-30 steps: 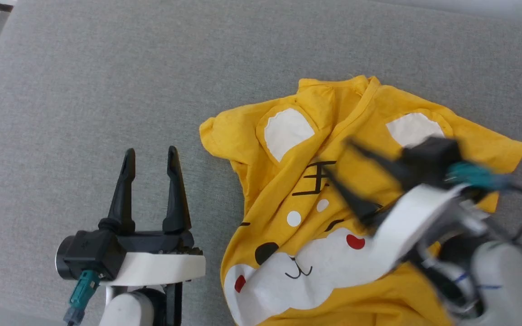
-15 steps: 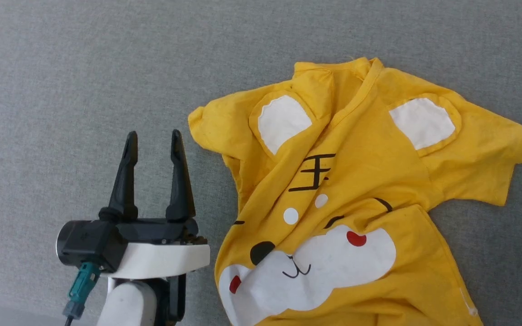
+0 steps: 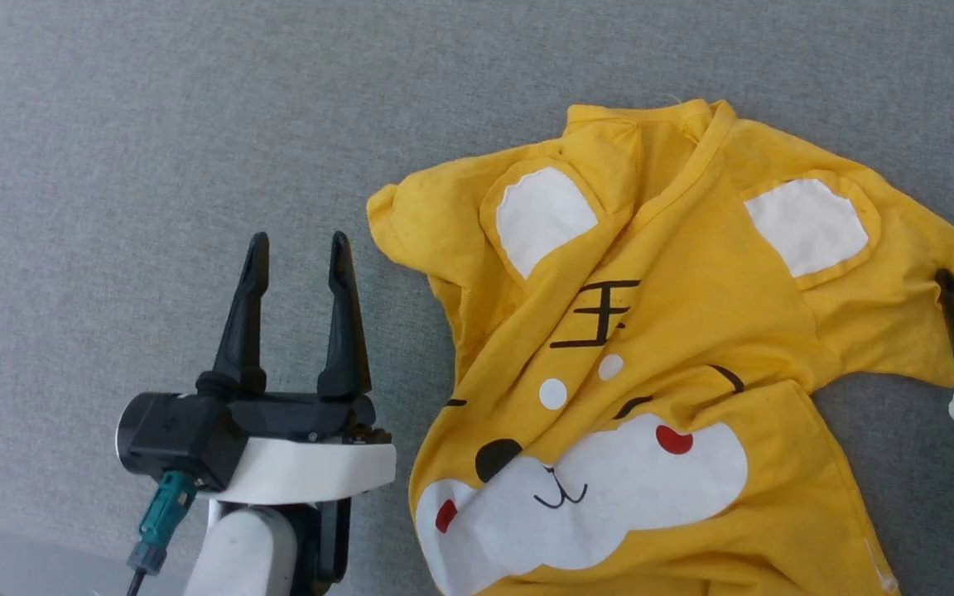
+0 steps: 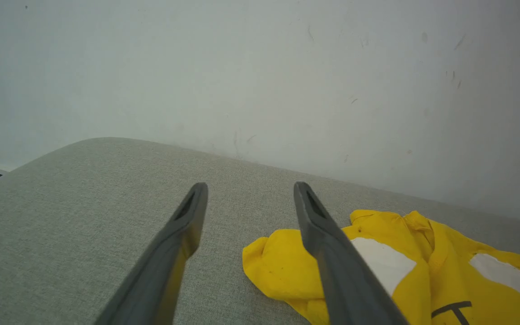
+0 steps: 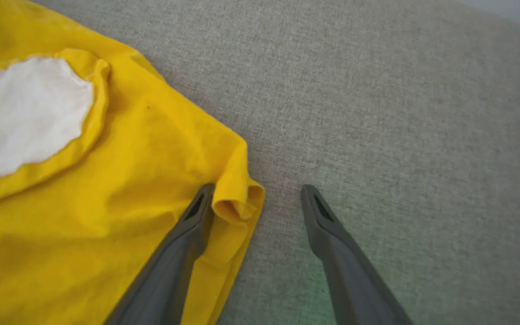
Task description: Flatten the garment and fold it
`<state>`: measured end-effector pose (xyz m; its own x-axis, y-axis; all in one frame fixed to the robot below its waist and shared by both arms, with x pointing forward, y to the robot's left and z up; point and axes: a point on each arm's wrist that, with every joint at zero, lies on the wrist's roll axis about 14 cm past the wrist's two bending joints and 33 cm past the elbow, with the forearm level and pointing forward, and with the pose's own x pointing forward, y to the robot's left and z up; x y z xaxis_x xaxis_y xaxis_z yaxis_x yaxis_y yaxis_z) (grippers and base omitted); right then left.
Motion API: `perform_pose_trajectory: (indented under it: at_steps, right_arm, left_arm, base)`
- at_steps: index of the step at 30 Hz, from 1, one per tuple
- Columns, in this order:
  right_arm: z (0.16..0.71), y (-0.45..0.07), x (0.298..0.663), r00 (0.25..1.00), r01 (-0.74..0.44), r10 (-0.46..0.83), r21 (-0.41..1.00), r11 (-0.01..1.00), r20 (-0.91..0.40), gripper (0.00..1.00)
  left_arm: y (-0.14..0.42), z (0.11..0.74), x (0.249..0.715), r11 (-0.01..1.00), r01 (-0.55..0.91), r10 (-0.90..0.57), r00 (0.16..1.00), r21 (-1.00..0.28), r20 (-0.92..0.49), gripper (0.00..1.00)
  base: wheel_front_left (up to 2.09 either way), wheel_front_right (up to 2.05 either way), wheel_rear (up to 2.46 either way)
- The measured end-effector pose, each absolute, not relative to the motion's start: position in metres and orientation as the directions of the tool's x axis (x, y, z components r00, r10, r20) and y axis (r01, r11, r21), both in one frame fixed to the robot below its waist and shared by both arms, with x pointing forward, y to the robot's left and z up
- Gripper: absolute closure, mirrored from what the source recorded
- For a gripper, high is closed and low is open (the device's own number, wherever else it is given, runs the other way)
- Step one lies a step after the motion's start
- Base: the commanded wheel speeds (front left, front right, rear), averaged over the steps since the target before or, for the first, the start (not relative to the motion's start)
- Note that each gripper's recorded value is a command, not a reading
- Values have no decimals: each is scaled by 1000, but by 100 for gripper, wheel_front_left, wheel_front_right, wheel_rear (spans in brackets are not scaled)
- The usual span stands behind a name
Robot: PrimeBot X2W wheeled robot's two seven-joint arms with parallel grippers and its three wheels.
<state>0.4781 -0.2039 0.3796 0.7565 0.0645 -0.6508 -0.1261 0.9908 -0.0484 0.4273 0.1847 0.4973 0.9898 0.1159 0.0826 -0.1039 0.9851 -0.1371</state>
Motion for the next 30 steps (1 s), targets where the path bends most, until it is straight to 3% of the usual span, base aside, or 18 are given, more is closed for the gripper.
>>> perform_pose_trajectory:
  at_steps: [2,3,4,5,6,7,14,20,25,30]
  right_arm:
    - [375,-201,479,742,-109,76,-8,994,-666,0]
    - [373,-200,480,736,-109,77,-6,994,-673,10]
    - [372,-199,481,732,-107,81,3,994,-676,40]
    - [371,-197,482,731,-105,87,14,994,-677,55]
    - [369,-197,482,728,-107,89,16,994,-680,95]
    - [369,-196,483,727,-109,91,17,994,-681,100]
    - [379,-191,487,750,-117,101,19,993,-654,100]
    - [422,-197,499,840,-104,93,9,994,-534,100]
    - [477,-276,505,918,90,-128,-119,989,-374,100]
    - [499,-344,488,895,250,-316,-233,940,-314,100]
  left_arm:
    - [186,496,427,985,-108,119,990,-135,78,0]
    - [187,495,426,985,-111,121,990,-133,75,0]
    - [187,494,426,985,-112,122,990,-132,72,0]
    - [188,494,425,985,-114,124,990,-130,69,0]
    - [189,493,425,985,-117,126,990,-129,67,0]
    - [189,492,424,985,-119,128,990,-128,65,0]
    - [192,494,424,984,-126,135,988,-127,69,0]
    - [189,506,424,984,-114,128,986,-138,102,0]
    - [186,516,424,984,-99,119,984,-147,131,0]
    - [182,519,422,985,-82,104,985,-154,139,0]
  base:
    - [0,0,0]
    - [0,0,0]
    - [0,0,0]
    - [0,0,0]
    - [0,0,0]
    - [0,0,0]
    - [0,0,0]
    - [0,0,0]
    - [0,0,0]
    - [0,0,0]
